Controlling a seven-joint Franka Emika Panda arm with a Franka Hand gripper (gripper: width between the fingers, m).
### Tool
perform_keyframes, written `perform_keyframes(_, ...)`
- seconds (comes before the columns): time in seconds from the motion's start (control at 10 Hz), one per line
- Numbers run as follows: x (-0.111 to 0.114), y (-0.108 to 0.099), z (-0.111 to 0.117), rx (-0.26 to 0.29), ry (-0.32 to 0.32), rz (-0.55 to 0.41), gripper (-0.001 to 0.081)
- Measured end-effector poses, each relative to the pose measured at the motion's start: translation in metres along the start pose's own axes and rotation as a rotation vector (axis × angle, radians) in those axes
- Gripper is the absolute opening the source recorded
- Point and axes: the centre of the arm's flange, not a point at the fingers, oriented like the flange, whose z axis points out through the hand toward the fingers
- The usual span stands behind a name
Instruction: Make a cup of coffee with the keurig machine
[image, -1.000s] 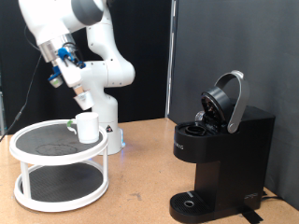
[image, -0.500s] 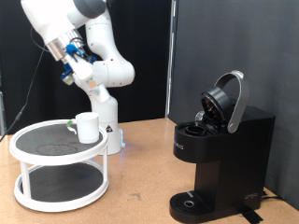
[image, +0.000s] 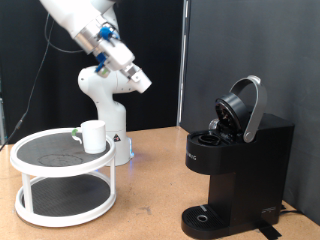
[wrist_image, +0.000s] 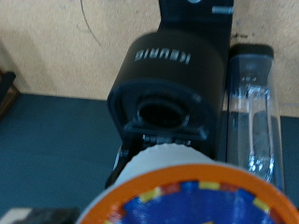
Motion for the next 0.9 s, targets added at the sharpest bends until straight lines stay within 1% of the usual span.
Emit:
perform_keyframes(0.3,-0.038,0.018,0.016,-0.017,0.007,-0.012,0.0396)
perform_keyframes(0.5,-0.06,0.025,0.028,-0.024,0.02,-0.003,0.0396)
perform_keyframes(0.7,-0.08,0.028,0.041,-0.016,0.031,0.002,0.0396)
perform_keyframes(0.9,-0.09,0.026,0.049,0.001,0.037,0.007,0.0396)
